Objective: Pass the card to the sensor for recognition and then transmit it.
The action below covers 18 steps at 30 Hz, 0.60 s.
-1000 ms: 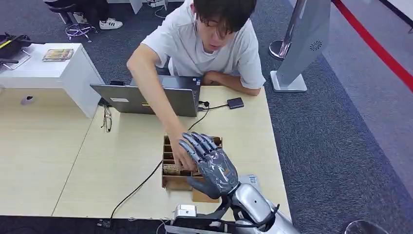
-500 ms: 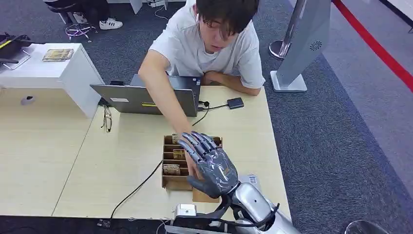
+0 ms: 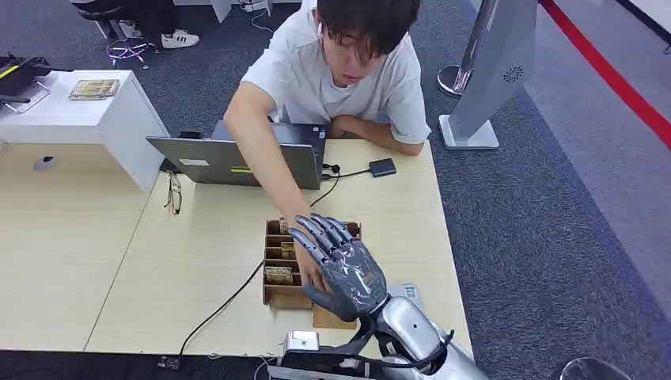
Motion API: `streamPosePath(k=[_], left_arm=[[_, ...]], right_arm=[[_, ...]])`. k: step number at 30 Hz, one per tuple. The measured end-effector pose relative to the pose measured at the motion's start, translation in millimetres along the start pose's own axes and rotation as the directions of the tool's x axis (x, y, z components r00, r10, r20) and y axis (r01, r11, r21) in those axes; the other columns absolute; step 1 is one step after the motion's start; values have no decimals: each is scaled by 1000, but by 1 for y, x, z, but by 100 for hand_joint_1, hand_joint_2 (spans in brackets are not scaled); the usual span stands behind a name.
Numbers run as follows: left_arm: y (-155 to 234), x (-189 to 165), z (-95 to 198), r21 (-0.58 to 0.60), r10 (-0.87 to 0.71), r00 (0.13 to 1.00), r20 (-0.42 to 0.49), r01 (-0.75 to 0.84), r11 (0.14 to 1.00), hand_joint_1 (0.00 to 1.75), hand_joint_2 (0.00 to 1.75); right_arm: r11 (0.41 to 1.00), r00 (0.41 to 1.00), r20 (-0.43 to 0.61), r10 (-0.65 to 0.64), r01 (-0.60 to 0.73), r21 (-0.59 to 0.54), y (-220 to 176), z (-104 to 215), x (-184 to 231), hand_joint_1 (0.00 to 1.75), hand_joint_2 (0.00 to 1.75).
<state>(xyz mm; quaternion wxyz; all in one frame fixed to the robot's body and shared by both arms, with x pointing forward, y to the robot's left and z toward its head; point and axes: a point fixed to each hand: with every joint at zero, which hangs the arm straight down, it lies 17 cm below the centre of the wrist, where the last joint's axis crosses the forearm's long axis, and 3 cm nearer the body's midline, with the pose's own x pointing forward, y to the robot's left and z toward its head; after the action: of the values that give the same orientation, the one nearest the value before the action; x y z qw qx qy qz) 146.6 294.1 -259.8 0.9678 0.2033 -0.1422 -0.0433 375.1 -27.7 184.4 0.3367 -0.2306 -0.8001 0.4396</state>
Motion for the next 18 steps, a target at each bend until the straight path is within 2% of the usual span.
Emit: streamPosePath(k=[18], left_arm=[[2, -3, 0, 13, 12, 1000, 2, -12, 1000, 0, 0]], right_arm=[[1000, 1000, -31, 1, 0, 15, 8, 12, -6, 21, 175]])
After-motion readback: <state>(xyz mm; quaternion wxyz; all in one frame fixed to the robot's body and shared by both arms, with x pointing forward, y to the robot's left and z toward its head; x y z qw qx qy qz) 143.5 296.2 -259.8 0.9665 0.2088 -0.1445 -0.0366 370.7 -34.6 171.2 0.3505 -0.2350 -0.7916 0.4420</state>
